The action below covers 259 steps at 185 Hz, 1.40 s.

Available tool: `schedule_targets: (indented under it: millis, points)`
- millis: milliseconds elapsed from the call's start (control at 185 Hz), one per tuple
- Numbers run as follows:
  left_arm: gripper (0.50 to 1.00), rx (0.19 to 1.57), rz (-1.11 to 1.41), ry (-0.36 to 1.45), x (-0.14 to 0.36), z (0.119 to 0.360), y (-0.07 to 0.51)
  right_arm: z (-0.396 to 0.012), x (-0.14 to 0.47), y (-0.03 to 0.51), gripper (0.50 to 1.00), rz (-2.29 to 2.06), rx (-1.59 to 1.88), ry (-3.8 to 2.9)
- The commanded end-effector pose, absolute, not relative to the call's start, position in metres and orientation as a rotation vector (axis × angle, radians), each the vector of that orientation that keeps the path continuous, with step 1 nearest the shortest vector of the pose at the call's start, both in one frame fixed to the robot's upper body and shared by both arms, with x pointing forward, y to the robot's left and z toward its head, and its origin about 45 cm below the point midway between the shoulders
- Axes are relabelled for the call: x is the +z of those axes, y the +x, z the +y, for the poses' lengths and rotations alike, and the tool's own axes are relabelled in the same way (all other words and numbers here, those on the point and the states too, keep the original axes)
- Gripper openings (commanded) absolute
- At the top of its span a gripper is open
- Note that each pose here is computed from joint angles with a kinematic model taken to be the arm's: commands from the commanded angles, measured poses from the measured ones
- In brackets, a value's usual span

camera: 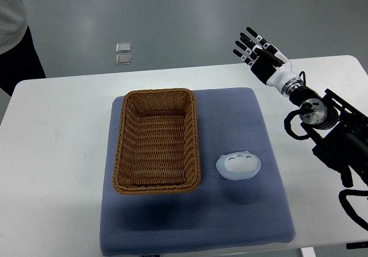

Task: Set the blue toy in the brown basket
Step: 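Move the right hand down toward the white oval toy, then lower the right hand over the white oval toy and close fingers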

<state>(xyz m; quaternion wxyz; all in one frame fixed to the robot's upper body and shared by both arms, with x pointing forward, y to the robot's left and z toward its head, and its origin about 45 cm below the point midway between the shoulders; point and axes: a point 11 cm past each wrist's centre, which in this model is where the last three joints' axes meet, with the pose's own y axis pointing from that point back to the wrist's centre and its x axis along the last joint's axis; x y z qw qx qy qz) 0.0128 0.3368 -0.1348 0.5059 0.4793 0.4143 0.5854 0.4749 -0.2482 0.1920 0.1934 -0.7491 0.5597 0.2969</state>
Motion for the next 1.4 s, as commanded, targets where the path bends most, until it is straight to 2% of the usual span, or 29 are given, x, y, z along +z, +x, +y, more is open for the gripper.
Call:
schedule_targets:
  millis: [0, 211, 394, 691, 816, 972, 1237, 1394]
  points:
    - [1.000, 1.411, 0.998, 1.156, -0.135, 0.337, 0.013, -0.248, 0.192, 0.475, 0.907, 1.572, 0.831, -2.102]
    - [1.000, 1.416, 0.998, 1.157, -0.135, 0.337, 0.013, -0.246, 0.195, 0.476, 0.907, 1.553, 0.830, -2.123]
    - [1.000, 1.413, 0.998, 1.156, -0.135, 0.337, 0.013, -0.222, 0.199, 0.476, 0.907, 1.546, 0.708, -2.460]
    - [1.000, 1.414, 0.995, 1.144, -0.135, 0.335, 0.019, -0.246, 0.283, 0.484, 0.907, 1.468, -0.093, -3.241]
    - [1.000, 1.414, 0.992, 1.139, -0.134, 0.335, 0.022, -0.237, 0.313, 0.476, 0.907, 1.276, -0.501, -3.531]
    - [1.000, 1.417, 0.984, 1.135, -0.134, 0.335, 0.026, -0.223, 0.321, 0.450, 0.907, 0.952, -0.883, -3.785]
    - [1.000, 1.417, 0.984, 1.135, -0.134, 0.336, 0.026, -0.210, 0.319, 0.391, 0.907, 0.421, -1.038, -3.963]
    - [1.000, 1.418, 0.979, 1.131, -0.134, 0.336, 0.030, -0.209, 0.320, 0.373, 0.907, 0.349, -0.975, -3.957]
